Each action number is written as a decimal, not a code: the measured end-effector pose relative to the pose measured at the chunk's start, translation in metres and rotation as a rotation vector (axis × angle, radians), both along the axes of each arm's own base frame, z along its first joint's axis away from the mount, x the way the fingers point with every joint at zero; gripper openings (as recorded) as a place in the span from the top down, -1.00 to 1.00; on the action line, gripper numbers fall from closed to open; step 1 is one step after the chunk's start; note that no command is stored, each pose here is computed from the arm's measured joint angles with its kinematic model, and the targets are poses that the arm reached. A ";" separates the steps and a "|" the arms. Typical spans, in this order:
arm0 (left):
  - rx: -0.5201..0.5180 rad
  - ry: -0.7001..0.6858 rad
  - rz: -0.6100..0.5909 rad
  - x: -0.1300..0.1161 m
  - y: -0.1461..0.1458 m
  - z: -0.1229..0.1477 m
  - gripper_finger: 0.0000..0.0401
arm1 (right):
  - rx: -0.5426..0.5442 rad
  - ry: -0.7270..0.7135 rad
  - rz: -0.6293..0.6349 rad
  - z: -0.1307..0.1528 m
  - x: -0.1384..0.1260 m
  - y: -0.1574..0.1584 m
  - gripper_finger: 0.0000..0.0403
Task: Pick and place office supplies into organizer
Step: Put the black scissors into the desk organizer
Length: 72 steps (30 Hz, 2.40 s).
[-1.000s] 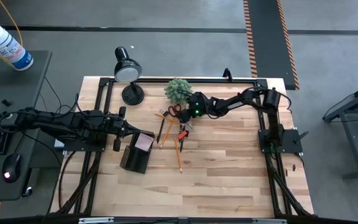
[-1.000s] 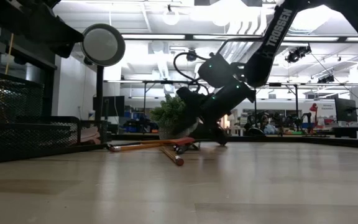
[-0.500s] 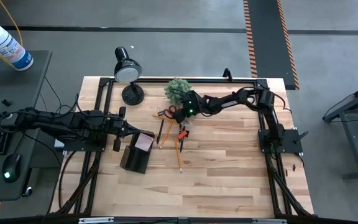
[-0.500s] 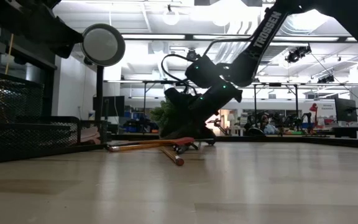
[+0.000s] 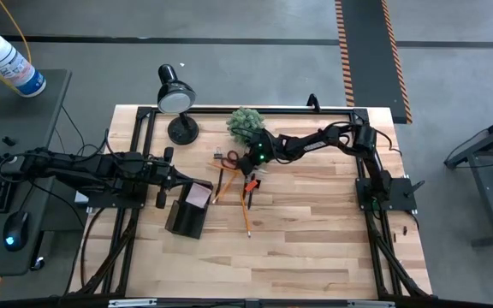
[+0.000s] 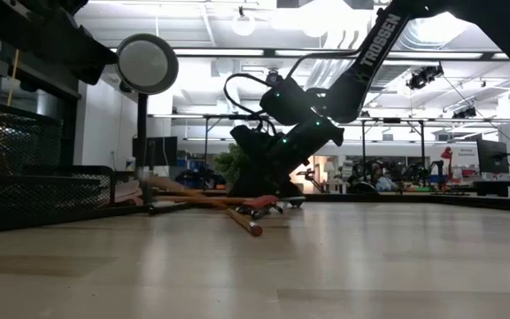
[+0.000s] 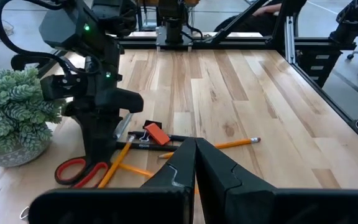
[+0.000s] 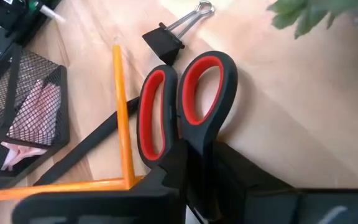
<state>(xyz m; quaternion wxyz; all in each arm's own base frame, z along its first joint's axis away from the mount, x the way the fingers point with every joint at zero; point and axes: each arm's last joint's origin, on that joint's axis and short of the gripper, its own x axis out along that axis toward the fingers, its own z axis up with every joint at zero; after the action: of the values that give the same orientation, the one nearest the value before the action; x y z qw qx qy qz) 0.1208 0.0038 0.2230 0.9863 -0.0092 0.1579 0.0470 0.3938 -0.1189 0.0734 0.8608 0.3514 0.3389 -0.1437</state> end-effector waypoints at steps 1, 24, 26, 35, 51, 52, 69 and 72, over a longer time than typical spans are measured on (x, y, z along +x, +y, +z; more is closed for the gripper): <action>0.000 0.000 0.000 0.000 0.000 0.000 1.00 | 0.000 -0.001 0.000 0.000 0.000 0.000 0.79; -0.001 -0.003 0.001 0.000 0.000 0.000 1.00 | -0.106 -0.132 0.066 0.062 0.005 0.030 0.98; -0.001 -0.003 0.002 0.000 0.000 0.000 1.00 | -0.110 -0.139 0.075 0.064 0.006 0.033 0.98; -0.004 -0.003 0.004 0.000 0.000 0.000 1.00 | -0.220 -0.172 0.191 0.067 0.009 0.041 0.99; -0.004 -0.004 0.006 0.000 0.000 0.000 1.00 | -0.478 -0.178 0.302 0.088 0.031 0.050 0.36; -0.004 -0.004 0.006 0.000 0.000 0.000 1.00 | -0.486 -0.153 0.321 0.091 0.034 0.049 0.32; -0.006 -0.002 0.006 0.000 0.000 0.000 1.00 | -0.528 0.161 0.504 0.100 0.062 0.035 0.23; -0.005 -0.002 0.006 0.000 0.000 0.000 1.00 | -0.514 0.178 0.509 0.088 0.064 0.035 0.19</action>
<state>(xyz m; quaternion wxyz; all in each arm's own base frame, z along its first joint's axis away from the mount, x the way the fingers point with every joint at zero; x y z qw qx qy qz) 0.1208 0.0039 0.2232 0.9863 -0.0123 0.1570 0.0495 0.4579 -0.0839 0.1611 0.8963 0.0144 0.4419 -0.0357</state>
